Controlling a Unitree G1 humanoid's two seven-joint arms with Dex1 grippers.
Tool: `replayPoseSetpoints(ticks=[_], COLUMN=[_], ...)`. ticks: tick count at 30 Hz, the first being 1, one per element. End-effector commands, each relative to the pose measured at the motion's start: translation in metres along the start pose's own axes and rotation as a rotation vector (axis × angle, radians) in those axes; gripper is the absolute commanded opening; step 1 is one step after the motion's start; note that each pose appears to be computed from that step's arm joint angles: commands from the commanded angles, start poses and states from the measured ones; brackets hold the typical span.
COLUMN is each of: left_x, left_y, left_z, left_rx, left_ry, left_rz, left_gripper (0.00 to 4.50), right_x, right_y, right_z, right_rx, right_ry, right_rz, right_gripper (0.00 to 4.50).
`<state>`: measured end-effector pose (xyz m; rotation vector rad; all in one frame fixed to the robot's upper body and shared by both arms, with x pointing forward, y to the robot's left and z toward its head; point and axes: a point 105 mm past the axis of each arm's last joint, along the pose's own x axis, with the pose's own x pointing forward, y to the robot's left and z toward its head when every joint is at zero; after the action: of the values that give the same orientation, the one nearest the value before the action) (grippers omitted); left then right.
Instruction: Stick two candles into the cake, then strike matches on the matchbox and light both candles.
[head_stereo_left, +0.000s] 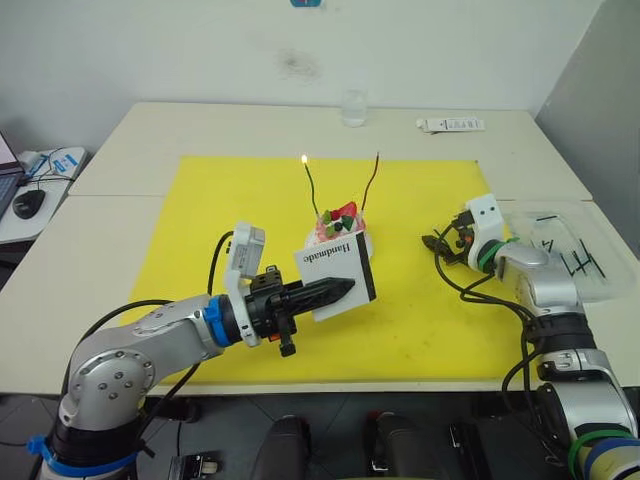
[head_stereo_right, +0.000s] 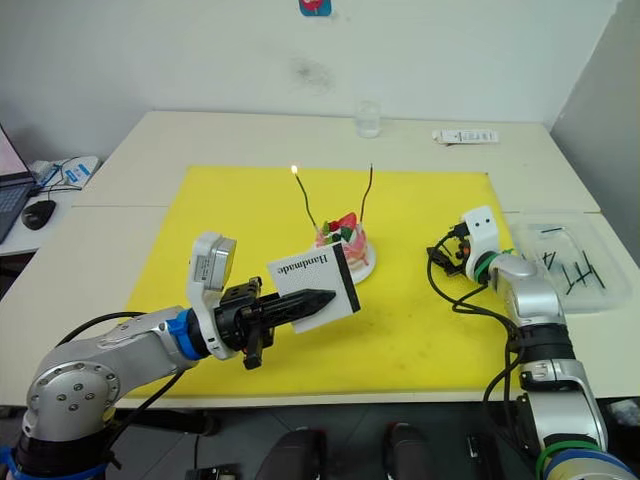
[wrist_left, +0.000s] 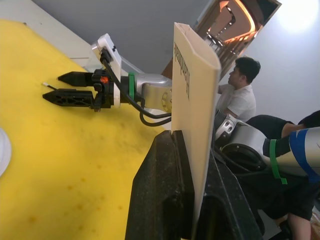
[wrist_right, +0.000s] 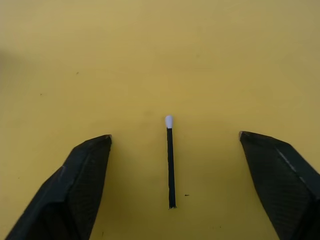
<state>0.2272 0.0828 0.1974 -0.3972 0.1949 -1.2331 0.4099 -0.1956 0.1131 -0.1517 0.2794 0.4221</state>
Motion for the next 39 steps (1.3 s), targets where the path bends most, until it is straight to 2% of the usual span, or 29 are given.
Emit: replayPoseSetpoints(ticks=[1,2,30,33,39], left_x=[-0.001,-0.001,0.002,0.003,0.005], left_y=[-0.009,-0.009,-0.005,-0.004,-0.005], left_z=[0.006,0.006,0.009,0.009,0.008], left_rx=[0.036,0.035,0.053,0.062,0.062], left_ry=[-0.028,-0.028,-0.018,-0.011,-0.011], left_rz=[-0.021,-0.020,-0.027,-0.025,-0.029], left_gripper=[0.00,0.00,0.00,0.00,0.00], right_x=[-0.004,-0.004,0.004,0.007,0.012], right_y=[-0.009,-0.008,0.008,0.011,0.016], right_z=[0.012,0.011,-0.015,-0.014,-0.014], right_rx=[0.010,0.013,0.063,0.066,0.070], right_ry=[-0.060,-0.063,-0.053,-0.061,-0.073], right_rz=[-0.038,-0.038,-0.039,-0.038,-0.028], right_gripper=[2.90,2.56,2.56,1.95,0.03])
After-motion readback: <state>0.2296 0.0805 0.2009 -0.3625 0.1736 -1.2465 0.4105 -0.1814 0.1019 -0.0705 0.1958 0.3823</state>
